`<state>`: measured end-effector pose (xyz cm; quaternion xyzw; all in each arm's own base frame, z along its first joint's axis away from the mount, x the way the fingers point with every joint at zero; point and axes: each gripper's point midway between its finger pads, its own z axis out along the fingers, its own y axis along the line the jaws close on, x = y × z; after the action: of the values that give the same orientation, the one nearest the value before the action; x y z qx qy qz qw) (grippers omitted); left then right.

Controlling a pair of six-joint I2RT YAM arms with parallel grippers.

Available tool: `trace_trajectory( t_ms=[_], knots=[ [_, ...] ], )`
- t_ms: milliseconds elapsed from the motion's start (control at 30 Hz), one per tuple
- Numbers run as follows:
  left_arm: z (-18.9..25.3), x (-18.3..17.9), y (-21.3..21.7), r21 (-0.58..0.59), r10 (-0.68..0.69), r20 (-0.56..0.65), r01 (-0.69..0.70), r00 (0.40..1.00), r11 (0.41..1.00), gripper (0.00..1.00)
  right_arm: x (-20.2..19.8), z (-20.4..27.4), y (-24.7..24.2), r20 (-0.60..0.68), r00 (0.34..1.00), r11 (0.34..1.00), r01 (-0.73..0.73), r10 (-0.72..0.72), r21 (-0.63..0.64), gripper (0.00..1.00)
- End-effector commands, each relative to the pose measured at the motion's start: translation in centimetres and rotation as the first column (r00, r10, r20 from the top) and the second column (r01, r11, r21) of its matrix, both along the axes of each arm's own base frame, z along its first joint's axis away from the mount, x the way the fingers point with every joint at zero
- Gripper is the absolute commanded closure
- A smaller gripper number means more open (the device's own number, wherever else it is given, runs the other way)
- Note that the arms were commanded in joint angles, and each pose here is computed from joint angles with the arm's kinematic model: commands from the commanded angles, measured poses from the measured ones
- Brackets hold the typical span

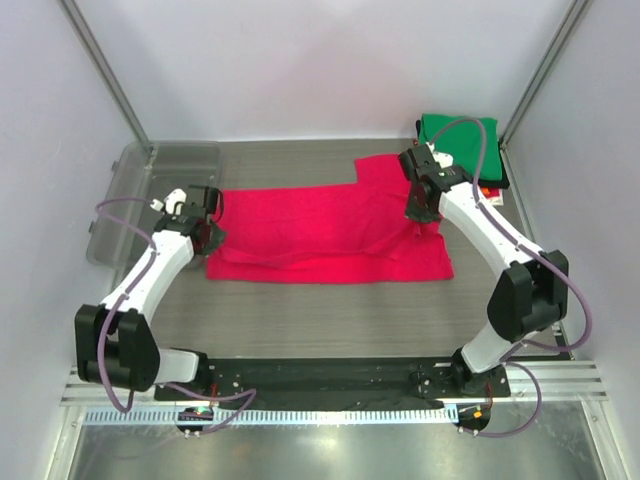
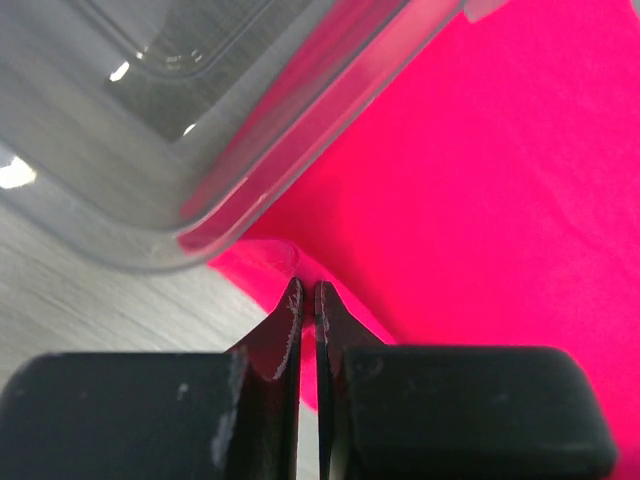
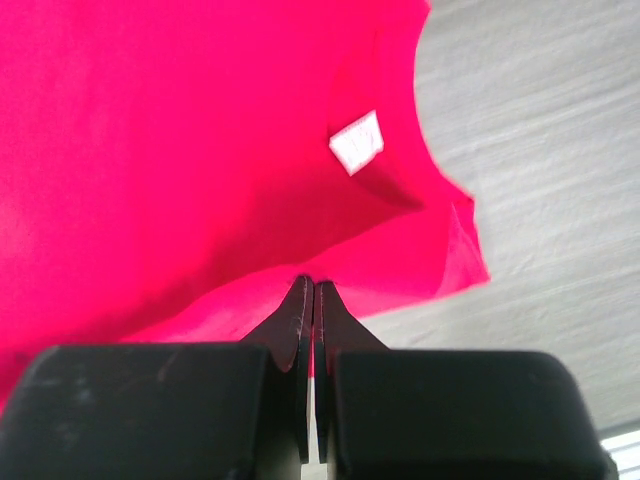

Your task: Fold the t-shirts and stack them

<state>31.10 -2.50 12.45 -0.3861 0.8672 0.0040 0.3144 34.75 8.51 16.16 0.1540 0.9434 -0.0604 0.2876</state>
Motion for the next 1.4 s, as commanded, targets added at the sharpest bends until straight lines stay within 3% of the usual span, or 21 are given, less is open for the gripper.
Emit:
trace_trajectory(
  t_ms=[0, 233, 267, 300, 333, 367, 433, 467, 600, 733, 900, 1133, 1367],
  knots=[
    [1.1, 2.5, 1.0, 0.048, 0.002, 0.043, -0.004, 0.999, 0.999, 1.0, 2.8, 1.7, -0.2, 0.061, 0.998, 1.0, -0.03, 0.03, -0.008, 0.99],
    [-0.5, 3.4, 1.9, 0.042, 0.042, -0.029, -0.04, 0.999, 0.998, 0.98, 7.8, 0.7, -0.3, 0.052, 0.998, 0.999, -0.031, 0.033, -0.034, 0.99],
    [-0.4, 3.5, 2.1, 0.036, 0.052, -0.033, -0.051, 0.998, 0.998, 0.96, 8.7, -0.8, -0.5, 0.018, 0.999, 0.999, -0.036, 0.037, -0.038, 0.85],
    [0.0, 4.0, 2.0, 0.016, 0.052, -0.025, -0.051, 0.998, 0.999, 0.87, 9.4, -0.8, -0.5, 0.018, 0.999, 0.999, -0.039, 0.039, -0.038, 0.71],
    [0.2, 4.0, 2.0, 0.009, 0.051, -0.032, -0.051, 0.998, 0.999, 0.79, 10.4, 0.3, -0.9, 0.028, 0.999, 0.998, -0.027, 0.028, -0.048, 0.28],
    [1.3, 4.7, 1.7, -0.005, 0.045, -0.006, -0.045, 0.999, 0.999, 0.61, 11.0, -0.5, -1.4, 0.001, 1.0, 0.998, -0.013, 0.013, -0.068, 0.17],
    [2.2, 4.7, 1.4, -0.02, 0.032, -0.013, -0.032, 0.999, 0.999, 0.51, 11.5, 1.7, -2.6, 0.01, 1.0, 0.993, 0.018, -0.017, -0.115, 0.05],
    [3.1, 5.0, 1.2, -0.026, 0.029, 0.006, -0.029, 1.0, 0.999, 0.45, 11.5, 2.3, -2.8, 0.017, 1.0, 0.992, 0.027, -0.025, -0.12, 0.04],
    [5.7, 4.5, 0.9, -0.051, 0.017, 0.058, -0.014, 0.998, 0.999, 0.42, 8.5, 6.4, -4.5, 0.109, 0.992, 0.996, 0.074, -0.067, -0.059, 0.03],
    [6.9, 2.9, 0.1, -0.1, -0.003, 0.108, 0.014, 0.994, 0.995, 0.43, 2.5, 2.1, -5.2, 0.064, 0.992, 0.987, 0.103, -0.112, 0.126, 0.07],
    [3.6, -0.2, -1.4, -0.15, -0.043, 0.083, 0.055, 0.996, 0.987, 0.44, -4.2, -4.4, -5.5, -0.035, 0.986, 0.947, 0.166, -0.163, 0.276, 0.18],
    [-2.5, -4.2, -2.5, -0.193, -0.083, 0.022, 0.086, 0.996, 0.977, 0.43, -5.6, -8.9, -6.8, -0.083, 0.978, 0.914, 0.209, -0.192, 0.348, 0.28],
    [-5.0, -4.9, -2.5, -0.179, -0.079, 0.029, 0.083, 0.996, 0.98, 0.43, -5.0, -11.5, -7.3, -0.111, 0.971, 0.909, 0.237, -0.211, 0.343, 0.35]
  ],
)
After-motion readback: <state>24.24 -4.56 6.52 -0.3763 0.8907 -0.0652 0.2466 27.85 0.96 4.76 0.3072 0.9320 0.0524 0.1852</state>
